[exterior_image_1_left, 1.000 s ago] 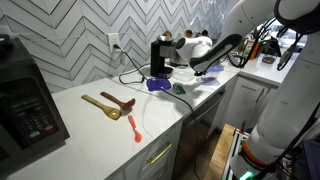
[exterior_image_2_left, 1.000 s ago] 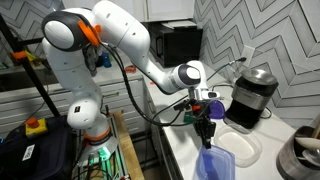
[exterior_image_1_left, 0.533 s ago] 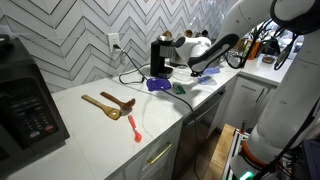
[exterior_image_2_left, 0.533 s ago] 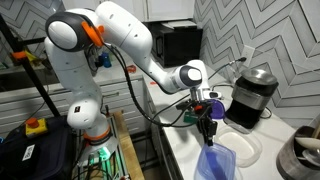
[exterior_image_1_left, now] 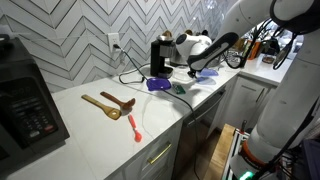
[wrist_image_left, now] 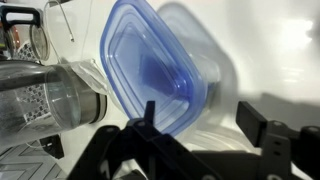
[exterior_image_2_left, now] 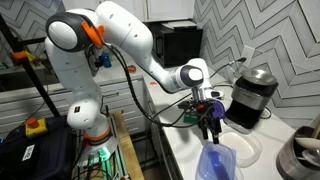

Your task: Remove the small lunch box from the bigger lunch box, then open the small lunch box and add green object, then close it

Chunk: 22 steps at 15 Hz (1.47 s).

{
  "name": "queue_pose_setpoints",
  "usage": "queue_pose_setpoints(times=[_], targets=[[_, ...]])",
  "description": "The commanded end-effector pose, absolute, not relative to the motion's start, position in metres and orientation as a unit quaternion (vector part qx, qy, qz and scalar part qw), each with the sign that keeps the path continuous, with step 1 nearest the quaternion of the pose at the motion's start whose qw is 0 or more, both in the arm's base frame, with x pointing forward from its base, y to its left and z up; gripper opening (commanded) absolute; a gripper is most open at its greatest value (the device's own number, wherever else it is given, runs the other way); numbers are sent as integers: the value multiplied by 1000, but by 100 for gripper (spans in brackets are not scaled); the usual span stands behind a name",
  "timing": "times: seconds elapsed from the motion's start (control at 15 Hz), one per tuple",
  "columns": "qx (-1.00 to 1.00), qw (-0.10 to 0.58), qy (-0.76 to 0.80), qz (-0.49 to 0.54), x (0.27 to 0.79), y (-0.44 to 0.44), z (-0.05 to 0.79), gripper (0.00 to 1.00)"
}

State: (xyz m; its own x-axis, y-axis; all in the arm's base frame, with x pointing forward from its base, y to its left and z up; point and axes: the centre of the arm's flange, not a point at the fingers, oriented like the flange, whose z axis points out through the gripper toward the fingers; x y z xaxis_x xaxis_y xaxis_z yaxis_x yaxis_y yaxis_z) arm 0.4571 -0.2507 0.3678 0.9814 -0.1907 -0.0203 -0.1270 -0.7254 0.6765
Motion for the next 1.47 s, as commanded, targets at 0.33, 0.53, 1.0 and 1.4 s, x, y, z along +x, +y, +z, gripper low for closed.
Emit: queue_pose_setpoints(times=[0.33,0.53,1.0,1.4], targets=[[945,276,-175,-11,446,-299,394,100],[946,233,-225,-1,453,-303,396,100],[938,199,-281,28,469,-320,395,92],[937,199,-285,37,474,-336,383,70]])
